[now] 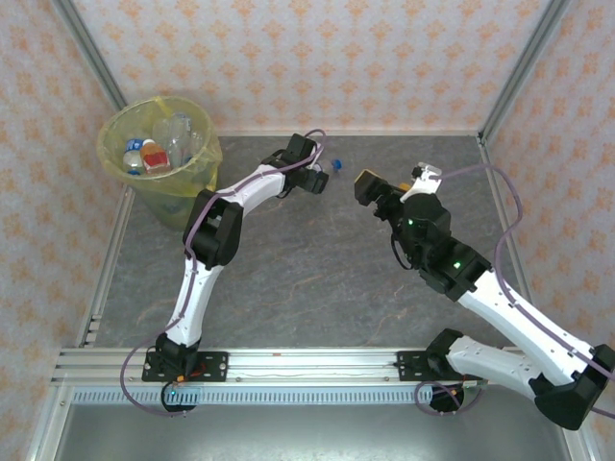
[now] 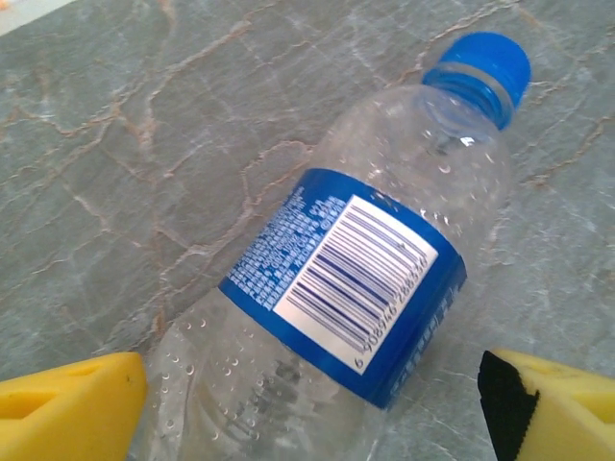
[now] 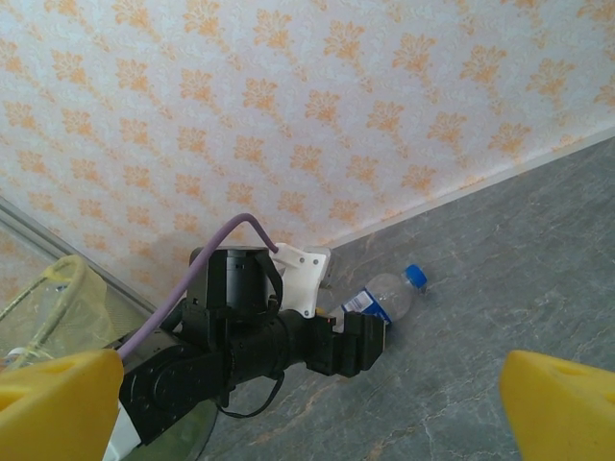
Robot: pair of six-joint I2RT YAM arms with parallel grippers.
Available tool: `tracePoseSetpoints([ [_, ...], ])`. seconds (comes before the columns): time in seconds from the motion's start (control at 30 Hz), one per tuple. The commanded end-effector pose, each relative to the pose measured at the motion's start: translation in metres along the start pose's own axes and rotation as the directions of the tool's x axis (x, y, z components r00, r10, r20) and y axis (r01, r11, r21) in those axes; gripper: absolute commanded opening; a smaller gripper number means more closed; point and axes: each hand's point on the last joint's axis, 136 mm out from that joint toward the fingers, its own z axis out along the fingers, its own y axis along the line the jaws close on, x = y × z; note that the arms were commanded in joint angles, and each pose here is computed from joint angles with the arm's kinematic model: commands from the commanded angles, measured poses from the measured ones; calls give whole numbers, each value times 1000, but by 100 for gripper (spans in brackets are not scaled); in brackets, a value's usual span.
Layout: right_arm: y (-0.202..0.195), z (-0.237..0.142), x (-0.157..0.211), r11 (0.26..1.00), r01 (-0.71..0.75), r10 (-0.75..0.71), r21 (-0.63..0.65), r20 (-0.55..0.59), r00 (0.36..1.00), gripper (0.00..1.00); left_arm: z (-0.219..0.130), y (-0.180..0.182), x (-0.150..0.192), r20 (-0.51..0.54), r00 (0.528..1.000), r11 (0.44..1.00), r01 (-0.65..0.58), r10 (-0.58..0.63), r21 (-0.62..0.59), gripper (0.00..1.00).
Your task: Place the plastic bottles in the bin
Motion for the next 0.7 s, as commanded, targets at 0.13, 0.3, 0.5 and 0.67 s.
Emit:
tracePoseSetpoints([
  [0.13,5,-1,-11,1000,7,-7,1,16,1000,100,17,-13,24,-56,998,999,-39,41,34,87],
  [0.3,4,-2,-9,1000,1,-1,2,12,1000,100,22,-14,29,-64,997,999,-45,47,30,86],
  [0.5,4,-3,-9,1000,-8,8,-1,3,1000,100,33,-16,36,-92,995,999,-42,45,30,84],
  [0.67,2,-5,-8,1000,-14,14,3,4,1000,100,24,-18,31,-72,997,999,-37,39,36,74],
])
